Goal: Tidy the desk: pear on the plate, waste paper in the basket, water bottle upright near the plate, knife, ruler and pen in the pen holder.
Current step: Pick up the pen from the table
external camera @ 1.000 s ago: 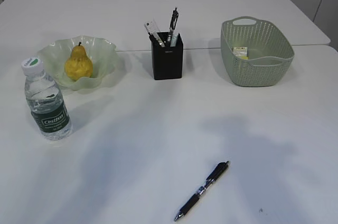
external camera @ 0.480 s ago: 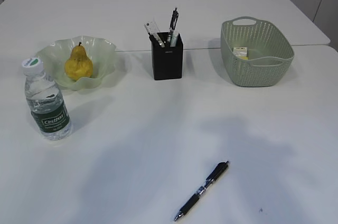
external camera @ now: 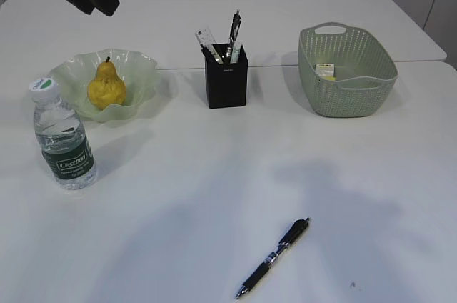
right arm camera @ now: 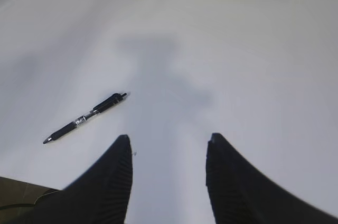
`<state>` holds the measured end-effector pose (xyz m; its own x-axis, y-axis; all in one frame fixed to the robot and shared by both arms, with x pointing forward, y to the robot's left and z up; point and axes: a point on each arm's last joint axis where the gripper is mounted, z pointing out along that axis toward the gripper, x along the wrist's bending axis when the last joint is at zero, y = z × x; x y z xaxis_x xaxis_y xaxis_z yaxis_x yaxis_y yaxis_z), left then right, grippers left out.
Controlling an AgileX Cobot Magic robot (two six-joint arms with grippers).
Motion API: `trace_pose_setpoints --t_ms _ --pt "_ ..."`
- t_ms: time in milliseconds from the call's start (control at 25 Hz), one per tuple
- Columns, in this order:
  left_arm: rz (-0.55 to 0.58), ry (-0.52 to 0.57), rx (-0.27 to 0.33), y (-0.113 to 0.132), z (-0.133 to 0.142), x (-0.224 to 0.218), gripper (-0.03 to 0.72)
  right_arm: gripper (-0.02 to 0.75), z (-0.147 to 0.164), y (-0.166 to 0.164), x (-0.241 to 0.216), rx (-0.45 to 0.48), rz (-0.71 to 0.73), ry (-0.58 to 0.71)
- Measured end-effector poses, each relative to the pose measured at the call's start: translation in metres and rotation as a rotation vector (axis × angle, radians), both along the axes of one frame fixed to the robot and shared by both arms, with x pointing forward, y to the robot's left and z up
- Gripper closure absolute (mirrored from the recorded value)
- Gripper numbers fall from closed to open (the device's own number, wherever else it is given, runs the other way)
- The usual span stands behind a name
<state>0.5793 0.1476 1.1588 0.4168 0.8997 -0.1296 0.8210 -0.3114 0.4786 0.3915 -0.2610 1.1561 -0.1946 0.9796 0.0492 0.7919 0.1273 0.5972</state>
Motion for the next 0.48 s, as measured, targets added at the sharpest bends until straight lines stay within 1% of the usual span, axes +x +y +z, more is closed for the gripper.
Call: trace_pose_setpoints --t_ms 200,480 --pt "-0.085 -0.028 -0.019 -0.021 0.013 -0.027 0.464 0.37 0.0 0.0 0.0 -0.003 0.003 0.003" --pt "-0.229 -0.03 -0.021 -0.063 0.015 -0.056 0.464 0.37 -0.001 -0.002 -0.001 -0.028 0.002 0.011"
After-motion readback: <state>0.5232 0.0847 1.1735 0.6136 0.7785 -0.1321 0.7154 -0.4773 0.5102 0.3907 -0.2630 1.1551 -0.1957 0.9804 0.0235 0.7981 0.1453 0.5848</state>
